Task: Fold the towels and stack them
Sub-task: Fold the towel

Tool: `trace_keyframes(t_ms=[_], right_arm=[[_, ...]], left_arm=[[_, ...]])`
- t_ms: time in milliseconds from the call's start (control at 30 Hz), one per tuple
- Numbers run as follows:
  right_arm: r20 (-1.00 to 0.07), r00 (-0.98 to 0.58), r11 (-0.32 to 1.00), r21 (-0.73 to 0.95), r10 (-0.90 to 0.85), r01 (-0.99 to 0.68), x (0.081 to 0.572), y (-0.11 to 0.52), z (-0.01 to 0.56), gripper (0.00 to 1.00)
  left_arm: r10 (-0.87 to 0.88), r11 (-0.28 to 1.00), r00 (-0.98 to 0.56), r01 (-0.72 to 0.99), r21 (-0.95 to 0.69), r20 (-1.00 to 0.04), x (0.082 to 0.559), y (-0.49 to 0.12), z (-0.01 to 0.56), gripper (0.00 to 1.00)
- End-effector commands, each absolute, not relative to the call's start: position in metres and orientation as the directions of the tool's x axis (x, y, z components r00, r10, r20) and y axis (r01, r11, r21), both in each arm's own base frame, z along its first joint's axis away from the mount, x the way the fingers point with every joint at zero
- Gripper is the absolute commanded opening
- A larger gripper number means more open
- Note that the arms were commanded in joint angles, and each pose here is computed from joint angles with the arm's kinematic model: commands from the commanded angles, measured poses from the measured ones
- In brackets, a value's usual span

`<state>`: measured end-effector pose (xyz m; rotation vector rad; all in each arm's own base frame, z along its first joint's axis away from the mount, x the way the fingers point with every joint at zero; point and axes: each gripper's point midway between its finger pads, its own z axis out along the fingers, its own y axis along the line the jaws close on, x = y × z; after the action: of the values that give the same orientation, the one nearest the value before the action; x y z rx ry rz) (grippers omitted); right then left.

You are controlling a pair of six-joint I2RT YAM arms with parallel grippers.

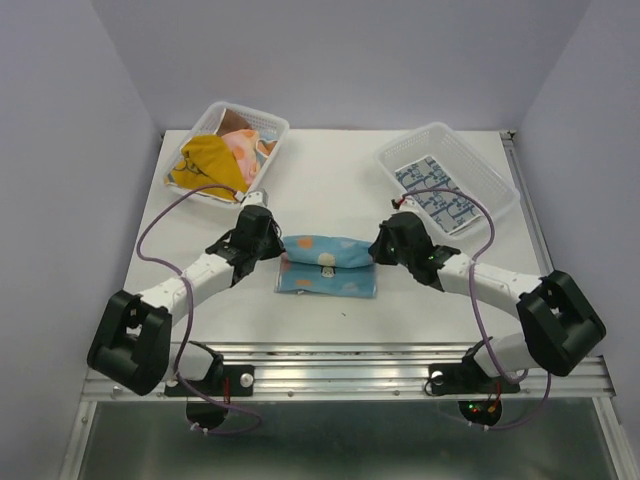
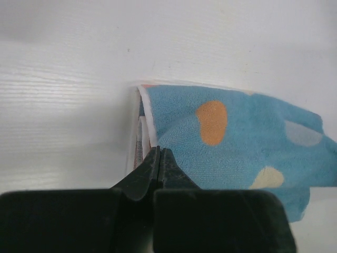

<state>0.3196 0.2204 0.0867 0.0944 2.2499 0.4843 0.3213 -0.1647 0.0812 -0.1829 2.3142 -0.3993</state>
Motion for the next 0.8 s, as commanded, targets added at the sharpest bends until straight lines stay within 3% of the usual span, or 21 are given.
trace_keyframes(t_ms=[0,467,767], right_arm=[[-0.709,-0.653,0.879,0.457,0.267,-0.136,0.304,0.233,0.103,0.02],[-0.61,-0.749,0.78,0.589,0.259,-0.21,0.253,0.246,0.1,0.02],[-0.571,-0.784,0.794,0.582,0.245,-0.175,0.23,0.232,0.082,0.04]], left_arm=[[-0.343,0.92,-0.635,-0.078,-0.384,-0.693,0.313,-0.154,0.099,0.0],[-0.364,0.913,-0.672,-0.121,-0.39,-0.645,0.27,-0.146,0.081,0.0],[-0.352,0.912,-0.728,-0.124,-0.391,-0.589,0.244,-0.148,0.058,0.0]])
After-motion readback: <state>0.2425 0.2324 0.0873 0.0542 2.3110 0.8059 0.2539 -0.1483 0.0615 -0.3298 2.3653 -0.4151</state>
